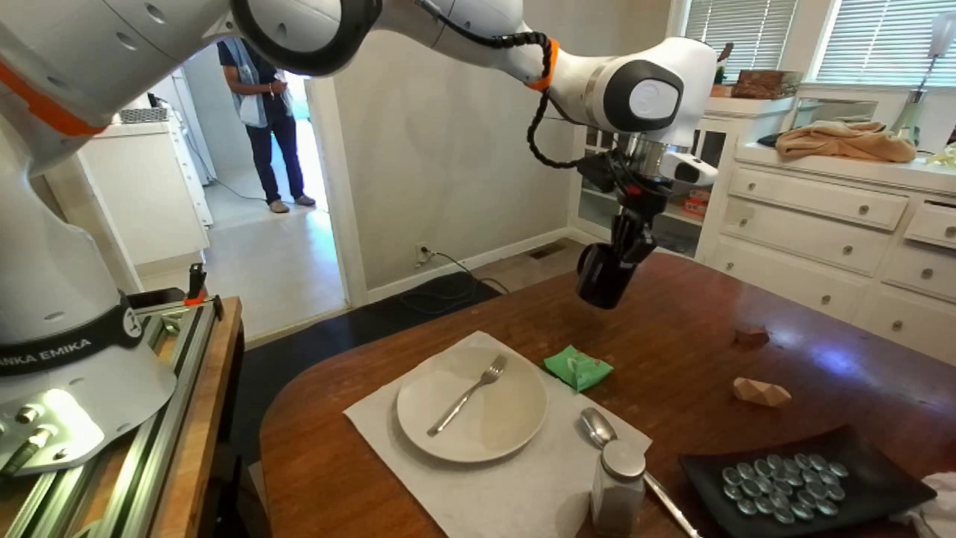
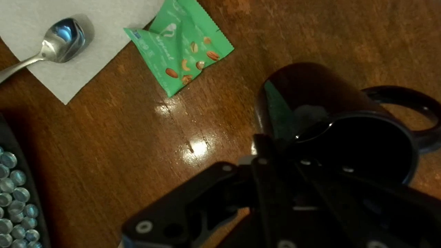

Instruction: Move the cup forward

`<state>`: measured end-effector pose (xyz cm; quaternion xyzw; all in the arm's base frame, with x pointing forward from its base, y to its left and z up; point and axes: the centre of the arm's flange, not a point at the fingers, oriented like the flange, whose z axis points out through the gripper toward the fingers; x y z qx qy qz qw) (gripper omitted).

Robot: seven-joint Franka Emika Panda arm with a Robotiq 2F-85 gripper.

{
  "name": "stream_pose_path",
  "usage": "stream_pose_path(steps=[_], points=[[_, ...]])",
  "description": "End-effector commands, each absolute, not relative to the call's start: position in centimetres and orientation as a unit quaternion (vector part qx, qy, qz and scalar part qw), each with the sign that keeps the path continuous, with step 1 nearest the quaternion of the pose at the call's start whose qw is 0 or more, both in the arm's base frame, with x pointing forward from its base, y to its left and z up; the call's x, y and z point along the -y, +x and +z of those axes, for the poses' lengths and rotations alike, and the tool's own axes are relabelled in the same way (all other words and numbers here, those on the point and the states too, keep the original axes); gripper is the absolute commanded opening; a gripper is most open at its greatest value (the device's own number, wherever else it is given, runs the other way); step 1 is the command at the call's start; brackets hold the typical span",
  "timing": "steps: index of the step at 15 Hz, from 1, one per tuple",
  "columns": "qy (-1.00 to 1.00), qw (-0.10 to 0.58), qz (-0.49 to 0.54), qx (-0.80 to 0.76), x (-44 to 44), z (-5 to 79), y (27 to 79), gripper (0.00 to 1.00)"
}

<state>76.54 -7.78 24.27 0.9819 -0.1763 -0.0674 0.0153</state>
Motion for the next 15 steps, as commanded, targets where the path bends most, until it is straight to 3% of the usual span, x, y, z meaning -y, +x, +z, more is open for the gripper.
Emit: stream_pose_path(steps=[1,3,4,6,10,15], points=[[0.982,0.015,-0.068,0.176,7.8,24.1,76.5,0.1],[0.982,0.016,-0.069,0.176,7.8,23.9,76.5,0.1],[0.982,0.016,-0.069,0.176,7.8,23.9,76.5,0.02],[0.983,0.041,-0.064,0.169,6.4,23.7,76.0,0.02],[0.983,0.097,-0.027,0.156,2.4,23.9,69.7,0.02],[0.967,0.159,0.039,0.197,-0.7,24.3,67.7,0.02]])
